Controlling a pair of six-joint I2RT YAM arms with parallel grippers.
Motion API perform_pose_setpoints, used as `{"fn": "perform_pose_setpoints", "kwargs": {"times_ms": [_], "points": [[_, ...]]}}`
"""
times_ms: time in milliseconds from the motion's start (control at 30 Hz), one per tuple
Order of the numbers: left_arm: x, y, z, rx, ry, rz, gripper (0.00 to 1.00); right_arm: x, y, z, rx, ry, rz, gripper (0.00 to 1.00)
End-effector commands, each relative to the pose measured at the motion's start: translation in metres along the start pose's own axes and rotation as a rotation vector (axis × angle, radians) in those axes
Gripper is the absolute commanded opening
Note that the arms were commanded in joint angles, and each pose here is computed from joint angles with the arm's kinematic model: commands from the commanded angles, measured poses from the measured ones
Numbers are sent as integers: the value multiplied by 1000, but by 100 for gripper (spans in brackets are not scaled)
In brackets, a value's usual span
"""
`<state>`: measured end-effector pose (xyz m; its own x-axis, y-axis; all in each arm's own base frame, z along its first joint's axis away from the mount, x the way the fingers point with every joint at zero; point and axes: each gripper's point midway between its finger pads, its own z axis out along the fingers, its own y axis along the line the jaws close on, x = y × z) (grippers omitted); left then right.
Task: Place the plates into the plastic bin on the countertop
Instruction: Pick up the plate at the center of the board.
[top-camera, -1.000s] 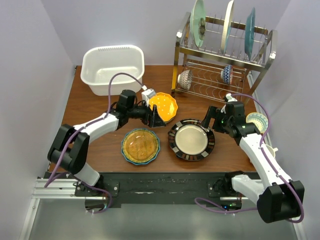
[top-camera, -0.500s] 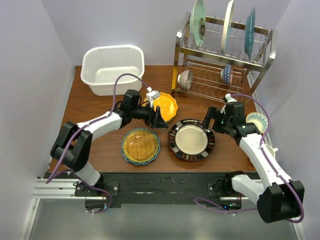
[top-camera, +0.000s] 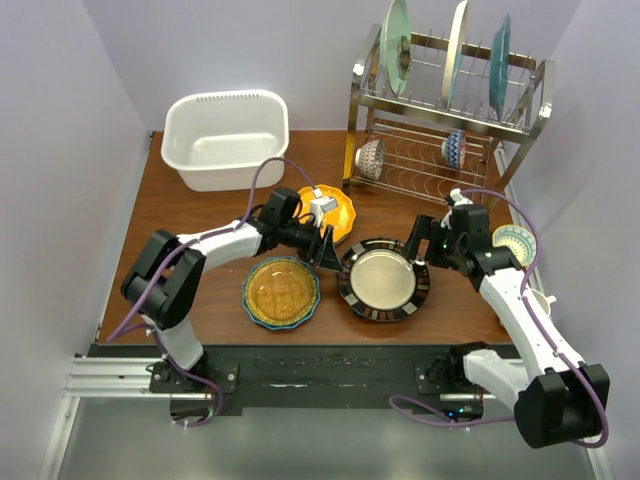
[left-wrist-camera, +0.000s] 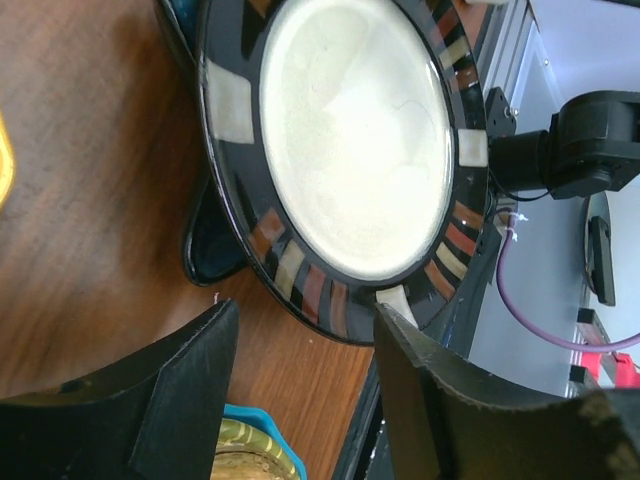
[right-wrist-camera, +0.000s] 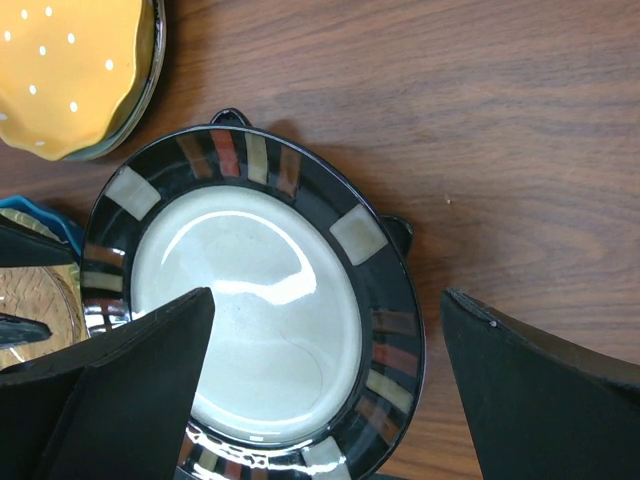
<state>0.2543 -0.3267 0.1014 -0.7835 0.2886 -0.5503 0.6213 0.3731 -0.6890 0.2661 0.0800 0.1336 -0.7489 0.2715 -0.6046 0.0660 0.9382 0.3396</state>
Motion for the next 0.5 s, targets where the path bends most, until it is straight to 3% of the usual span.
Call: {"fn": "perform_pose_setpoints", "kwargs": {"times_ms": [0,467], "points": [[-10,-10,6,28,1,46,59,-1,6,-6,-33,-10,-6,99],[0,-9,23,54,38,28,39,-1,6,-7,-35,-13,-3,99]]}}
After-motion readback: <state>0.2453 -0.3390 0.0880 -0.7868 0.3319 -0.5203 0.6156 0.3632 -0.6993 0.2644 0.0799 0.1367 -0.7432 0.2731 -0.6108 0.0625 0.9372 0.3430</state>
